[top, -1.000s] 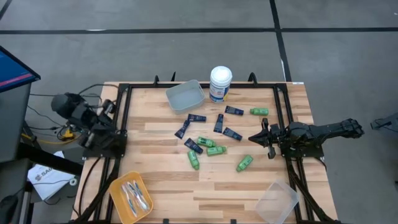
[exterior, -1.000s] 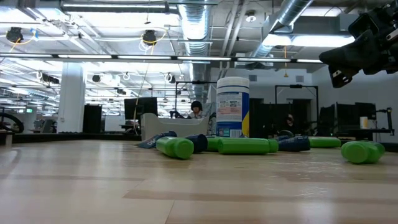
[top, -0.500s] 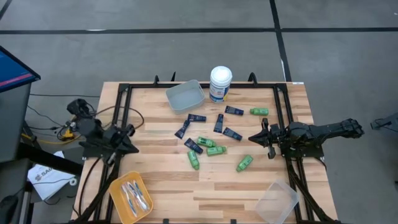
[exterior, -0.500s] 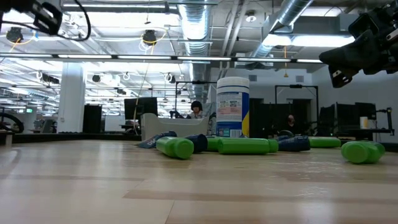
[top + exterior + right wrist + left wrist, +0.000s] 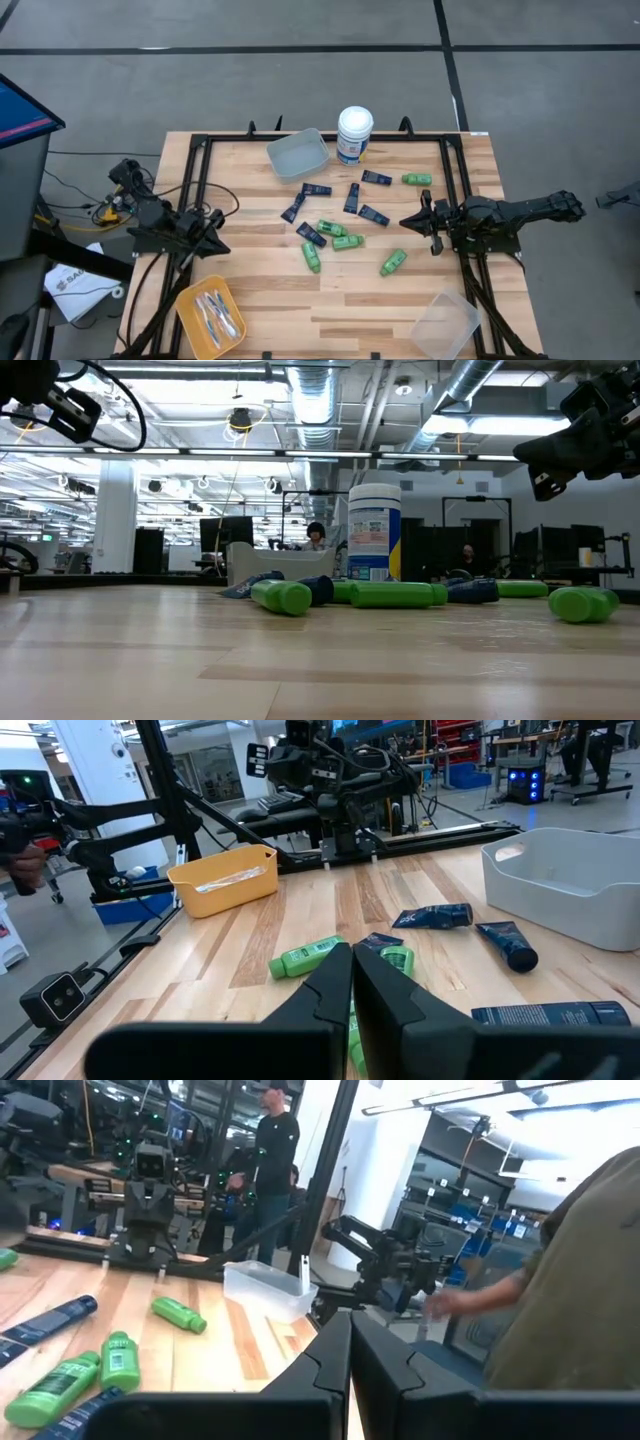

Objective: Pick & Place Travel size toiletries
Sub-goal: Put the dark blue shave cream into the gray bin

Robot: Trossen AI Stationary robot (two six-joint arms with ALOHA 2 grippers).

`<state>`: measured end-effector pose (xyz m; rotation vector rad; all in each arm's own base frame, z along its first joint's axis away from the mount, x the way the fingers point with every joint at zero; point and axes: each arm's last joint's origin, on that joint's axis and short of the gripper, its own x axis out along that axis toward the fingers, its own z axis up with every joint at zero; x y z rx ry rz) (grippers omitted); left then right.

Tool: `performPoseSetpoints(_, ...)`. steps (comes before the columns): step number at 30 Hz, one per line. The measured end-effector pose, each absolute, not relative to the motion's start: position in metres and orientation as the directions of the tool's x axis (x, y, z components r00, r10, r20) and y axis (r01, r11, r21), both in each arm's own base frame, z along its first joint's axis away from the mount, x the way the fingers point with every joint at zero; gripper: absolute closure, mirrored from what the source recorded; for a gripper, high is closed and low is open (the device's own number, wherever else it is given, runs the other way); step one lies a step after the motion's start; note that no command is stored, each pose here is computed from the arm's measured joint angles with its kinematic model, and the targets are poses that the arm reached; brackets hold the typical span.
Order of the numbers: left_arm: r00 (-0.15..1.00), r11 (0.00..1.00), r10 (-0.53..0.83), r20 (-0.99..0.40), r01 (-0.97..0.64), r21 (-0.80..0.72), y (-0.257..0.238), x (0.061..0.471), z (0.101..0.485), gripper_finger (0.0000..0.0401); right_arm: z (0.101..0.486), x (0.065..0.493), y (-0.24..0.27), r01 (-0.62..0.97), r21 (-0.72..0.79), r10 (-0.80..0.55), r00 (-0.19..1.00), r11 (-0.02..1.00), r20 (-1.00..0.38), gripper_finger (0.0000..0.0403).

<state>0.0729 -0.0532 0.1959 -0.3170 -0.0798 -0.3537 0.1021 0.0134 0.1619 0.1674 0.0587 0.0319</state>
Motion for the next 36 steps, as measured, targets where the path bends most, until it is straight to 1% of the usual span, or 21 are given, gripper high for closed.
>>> performPoseSetpoints(4, 0.952, 0.925, -0.284, 0.118, 0.304, -0.227, -0.053, 0.074, 0.195, 0.0400, 0.162, 0.102, 0.013, -0.027, 0.167, 0.037, 0.998, 0.986, -0.056, 0.0397)
performPoseSetpoints(8, 0.954, 0.930, -0.281, 0.105, 0.298, -0.217, -0.054, 0.075, 0.194, 0.0400, 0.162, 0.102, 0.013, -0.020, 0.168, 0.029, 0.998, 0.986, -0.053, 0.0397)
performPoseSetpoints(11, 0.955, 0.916, -0.281, 0.097, 0.297, -0.271, -0.054, 0.076, 0.193, 0.0400, 0.163, 0.102, 0.010, 0.044, 0.166, -0.037, 0.998, 0.985, -0.045, 0.0397)
performPoseSetpoints(16, 0.949, 0.896, -0.276, 0.154, 0.313, -0.317, -0.054, 0.076, 0.200, 0.0400, 0.163, 0.103, 0.007, 0.069, 0.166, -0.063, 0.997, 0.984, -0.045, 0.0397)
performPoseSetpoints(18, 0.934, 0.885, -0.308, 0.178, 0.350, -0.308, -0.055, 0.075, 0.202, 0.0400, 0.163, 0.103, 0.007, 0.073, 0.166, -0.066, 0.997, 0.983, -0.046, 0.0397)
performPoseSetpoints(21, 0.857, 0.816, -0.468, 0.214, 0.512, -0.269, -0.058, 0.072, 0.204, 0.0400, 0.163, 0.103, 0.007, 0.074, 0.166, -0.067, 0.997, 0.983, -0.046, 0.0397)
performPoseSetpoints(23, 0.819, 0.777, -0.524, 0.236, 0.572, -0.261, -0.059, 0.070, 0.206, 0.0400, 0.163, 0.103, 0.007, 0.074, 0.166, -0.067, 0.997, 0.983, -0.046, 0.0397)
performPoseSetpoints(26, 0.790, 0.759, -0.554, 0.262, 0.609, -0.229, -0.059, 0.067, 0.208, 0.0400, 0.163, 0.103, 0.007, 0.074, 0.166, -0.067, 0.997, 0.983, -0.046, 0.0397)
performPoseSetpoints(29, 0.770, 0.751, -0.586, 0.255, 0.633, -0.186, -0.060, 0.067, 0.205, 0.0400, 0.163, 0.103, 0.007, 0.074, 0.166, -0.067, 0.997, 0.983, -0.046, 0.0397)
performPoseSetpoints(32, 0.770, 0.747, -0.589, 0.244, 0.634, -0.198, -0.061, 0.068, 0.203, 0.0400, 0.163, 0.103, 0.007, 0.074, 0.166, -0.067, 0.997, 0.983, -0.046, 0.0397)
performPoseSetpoints(36, 0.760, 0.716, -0.563, 0.325, 0.645, -0.267, -0.060, 0.067, 0.211, 0.0400, 0.163, 0.103, 0.007, 0.074, 0.166, -0.067, 0.997, 0.983, -0.046, 0.0397)
